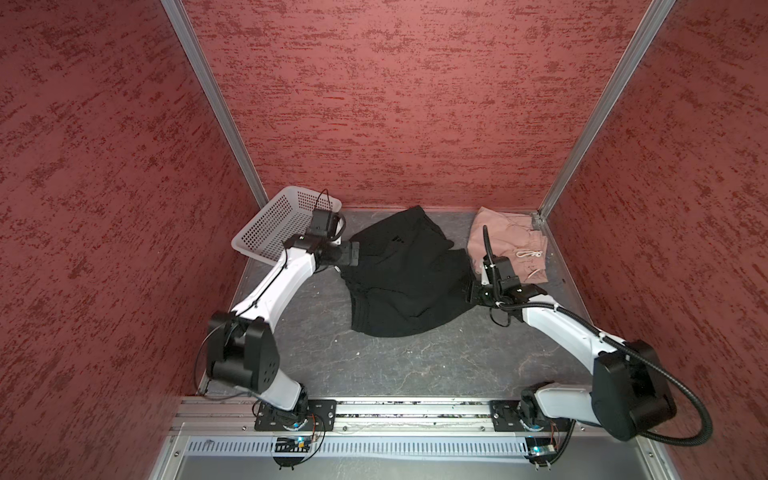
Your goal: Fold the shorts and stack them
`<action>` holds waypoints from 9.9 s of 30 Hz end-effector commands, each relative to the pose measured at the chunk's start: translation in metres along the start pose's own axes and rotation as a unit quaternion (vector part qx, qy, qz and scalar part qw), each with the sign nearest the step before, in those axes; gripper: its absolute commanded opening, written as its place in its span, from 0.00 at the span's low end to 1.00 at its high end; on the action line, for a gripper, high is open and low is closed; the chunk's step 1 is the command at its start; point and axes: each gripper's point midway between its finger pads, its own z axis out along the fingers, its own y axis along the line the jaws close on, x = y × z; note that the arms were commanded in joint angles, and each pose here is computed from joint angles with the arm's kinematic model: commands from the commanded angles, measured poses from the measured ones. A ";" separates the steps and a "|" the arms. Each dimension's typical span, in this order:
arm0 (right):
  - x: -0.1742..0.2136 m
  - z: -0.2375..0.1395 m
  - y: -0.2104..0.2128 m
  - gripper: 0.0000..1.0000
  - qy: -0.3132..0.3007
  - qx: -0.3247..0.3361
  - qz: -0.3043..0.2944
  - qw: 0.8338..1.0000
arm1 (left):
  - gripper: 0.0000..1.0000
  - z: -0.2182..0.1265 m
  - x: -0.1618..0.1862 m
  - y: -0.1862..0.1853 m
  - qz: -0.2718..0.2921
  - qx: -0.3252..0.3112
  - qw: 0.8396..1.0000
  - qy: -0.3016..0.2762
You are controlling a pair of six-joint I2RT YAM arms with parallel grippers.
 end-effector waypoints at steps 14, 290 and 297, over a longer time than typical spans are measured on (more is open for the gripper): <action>-0.026 0.059 0.002 0.62 0.025 -0.052 -0.022 0.998 | 0.83 0.016 0.126 -0.049 -0.065 0.144 0.986 0.056; 0.159 -0.069 0.139 0.61 0.183 -0.108 -0.253 0.944 | 0.99 -0.025 0.093 0.045 -0.199 0.028 0.979 0.044; 0.222 -0.069 0.099 0.68 0.230 0.018 -0.287 0.930 | 0.99 -0.021 0.115 0.040 -0.208 0.049 0.975 0.059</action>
